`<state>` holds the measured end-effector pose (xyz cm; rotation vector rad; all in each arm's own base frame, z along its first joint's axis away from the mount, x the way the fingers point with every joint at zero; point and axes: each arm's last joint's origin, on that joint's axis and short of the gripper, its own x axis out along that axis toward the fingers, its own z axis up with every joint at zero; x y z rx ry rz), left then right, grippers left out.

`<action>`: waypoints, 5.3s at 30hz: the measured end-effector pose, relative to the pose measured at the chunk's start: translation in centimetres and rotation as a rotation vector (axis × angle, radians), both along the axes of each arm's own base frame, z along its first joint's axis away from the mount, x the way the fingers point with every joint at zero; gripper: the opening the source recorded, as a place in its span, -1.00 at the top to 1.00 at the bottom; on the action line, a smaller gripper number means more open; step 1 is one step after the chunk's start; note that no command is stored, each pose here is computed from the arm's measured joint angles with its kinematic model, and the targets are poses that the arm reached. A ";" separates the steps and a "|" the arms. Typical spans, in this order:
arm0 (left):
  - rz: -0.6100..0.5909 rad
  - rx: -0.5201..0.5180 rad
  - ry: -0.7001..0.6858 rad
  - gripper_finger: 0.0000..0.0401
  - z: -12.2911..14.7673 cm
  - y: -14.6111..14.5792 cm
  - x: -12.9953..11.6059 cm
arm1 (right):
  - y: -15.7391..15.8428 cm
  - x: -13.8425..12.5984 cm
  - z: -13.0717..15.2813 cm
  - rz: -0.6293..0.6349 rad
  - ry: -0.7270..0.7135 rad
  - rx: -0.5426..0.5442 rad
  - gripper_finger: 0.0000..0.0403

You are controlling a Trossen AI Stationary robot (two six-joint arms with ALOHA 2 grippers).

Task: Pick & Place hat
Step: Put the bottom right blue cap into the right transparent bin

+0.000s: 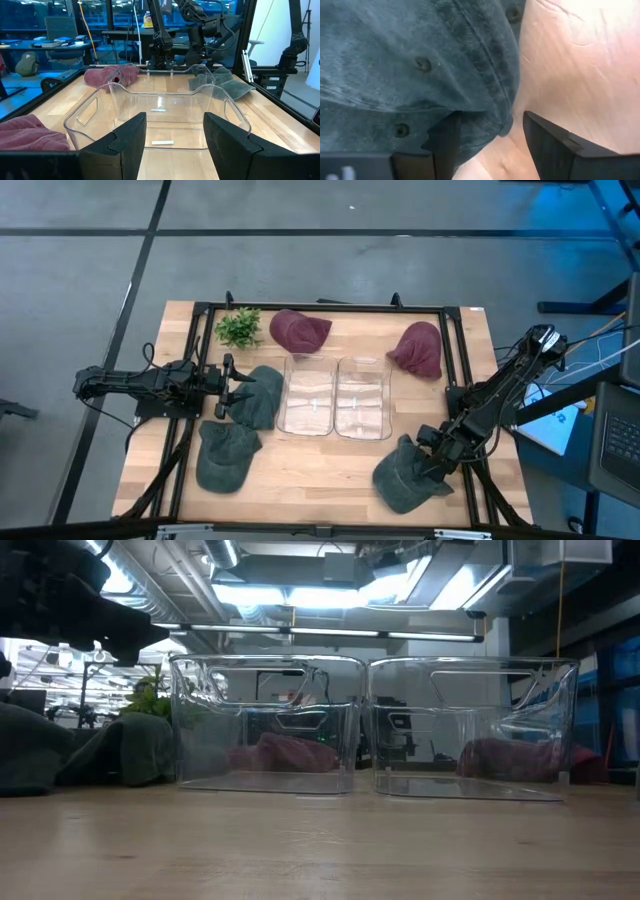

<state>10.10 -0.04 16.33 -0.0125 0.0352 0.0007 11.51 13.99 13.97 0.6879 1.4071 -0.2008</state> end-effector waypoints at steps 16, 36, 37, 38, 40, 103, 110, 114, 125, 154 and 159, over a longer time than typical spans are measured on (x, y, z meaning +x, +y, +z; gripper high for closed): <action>0.000 0.000 0.000 0.03 0.0 0.0 0.0 | -0.4 -0.3 -0.7 0.003 0.008 -0.015 0.52; 0.000 0.000 0.000 0.03 0.0 0.0 0.0 | 0.0 0.0 -0.4 0.060 -0.022 0.022 0.82; 0.000 0.000 0.000 0.03 0.0 0.0 0.0 | 0.2 0.1 -0.2 0.064 -0.029 0.031 0.82; 0.000 0.000 0.000 0.03 0.0 0.0 0.0 | 0.3 0.2 -0.1 0.065 -0.037 0.040 0.82; 0.000 0.000 0.000 0.03 0.0 0.0 0.0 | 0.5 0.3 0.1 0.070 -0.053 0.055 0.82; 0.000 0.000 0.000 0.03 0.0 0.0 0.0 | -1.1 0.2 27.8 0.322 -1.273 0.178 0.82; 0.000 0.000 0.000 0.03 0.0 0.0 0.0 | -1.1 0.3 27.8 0.306 -1.273 0.160 0.82; 0.000 0.000 0.000 0.03 0.0 0.0 0.0 | -1.4 0.8 27.7 0.263 -1.275 0.114 0.82; 0.000 0.000 0.000 0.03 0.0 0.0 0.0 | -4.6 4.4 27.2 0.107 -1.280 -0.202 0.82; 0.000 0.000 0.000 0.03 0.0 0.0 0.0 | -13.8 8.9 26.2 -0.251 -1.147 -0.478 0.82; 0.000 0.000 0.000 0.03 0.0 0.0 0.0 | -14.1 8.9 26.0 -0.213 -1.135 -0.444 0.82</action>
